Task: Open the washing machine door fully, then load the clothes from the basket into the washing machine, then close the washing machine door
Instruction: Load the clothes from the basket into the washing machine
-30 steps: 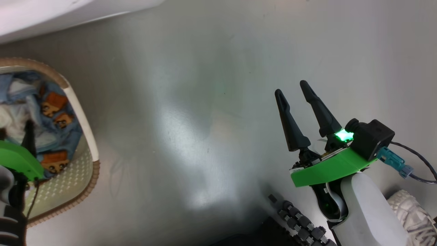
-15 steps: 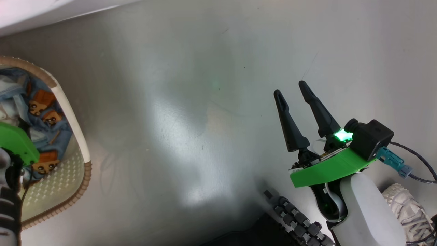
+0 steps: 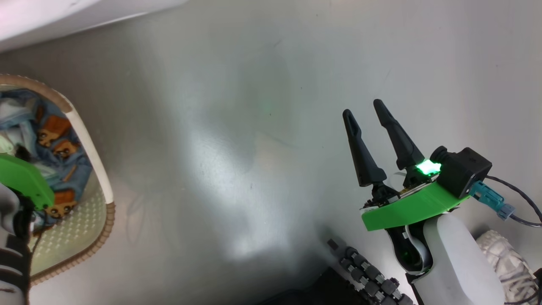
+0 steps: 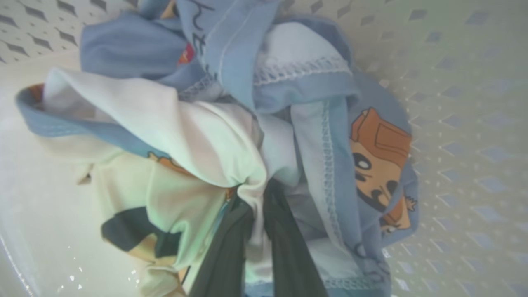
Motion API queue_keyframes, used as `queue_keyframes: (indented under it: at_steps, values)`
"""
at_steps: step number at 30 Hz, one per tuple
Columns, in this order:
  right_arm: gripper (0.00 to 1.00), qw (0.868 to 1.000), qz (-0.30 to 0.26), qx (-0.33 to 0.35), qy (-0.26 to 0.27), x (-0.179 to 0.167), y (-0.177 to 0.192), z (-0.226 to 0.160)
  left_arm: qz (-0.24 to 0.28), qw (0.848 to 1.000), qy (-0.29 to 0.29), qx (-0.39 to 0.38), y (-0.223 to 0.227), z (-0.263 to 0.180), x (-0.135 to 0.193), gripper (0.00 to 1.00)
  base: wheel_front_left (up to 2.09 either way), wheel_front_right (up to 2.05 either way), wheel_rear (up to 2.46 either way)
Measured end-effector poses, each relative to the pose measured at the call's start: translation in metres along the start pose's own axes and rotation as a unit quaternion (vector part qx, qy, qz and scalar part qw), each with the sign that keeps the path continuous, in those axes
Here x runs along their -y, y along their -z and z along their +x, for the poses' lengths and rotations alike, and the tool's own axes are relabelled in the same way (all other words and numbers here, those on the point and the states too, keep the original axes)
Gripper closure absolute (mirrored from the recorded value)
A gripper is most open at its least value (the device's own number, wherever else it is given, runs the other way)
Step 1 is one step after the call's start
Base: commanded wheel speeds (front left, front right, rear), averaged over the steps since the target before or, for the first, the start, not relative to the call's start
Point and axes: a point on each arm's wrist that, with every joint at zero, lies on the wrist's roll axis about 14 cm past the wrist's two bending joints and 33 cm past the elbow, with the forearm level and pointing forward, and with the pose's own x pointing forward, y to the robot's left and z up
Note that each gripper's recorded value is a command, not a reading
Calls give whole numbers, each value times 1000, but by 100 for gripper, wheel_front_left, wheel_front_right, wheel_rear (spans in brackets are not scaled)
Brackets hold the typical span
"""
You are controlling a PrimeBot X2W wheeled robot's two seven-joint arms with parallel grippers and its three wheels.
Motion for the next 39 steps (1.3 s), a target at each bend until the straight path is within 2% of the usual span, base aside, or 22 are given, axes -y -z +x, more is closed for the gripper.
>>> queue_keyframes:
  at_steps: [11, 18, 28, 39]
  values:
    - [0, 999, -14, 39, -18, -13, -29, 2, -15, 997, 23, 76, -6, -39, 18, 100, 0, 0, 0]
    - [0, 997, -23, 66, -35, -26, -50, 1, -38, 990, 26, 134, -28, -74, 21, 100, 0, 0, 0]
    - [0, 992, -27, 104, -60, -47, -80, -10, -65, 968, 11, 242, -61, -145, 7, 100, 0, 0, 0]
    - [0, 988, -38, 130, -70, -58, -103, -43, -74, 934, 5, 348, -88, -231, 5, 100, 0, 0, 0]
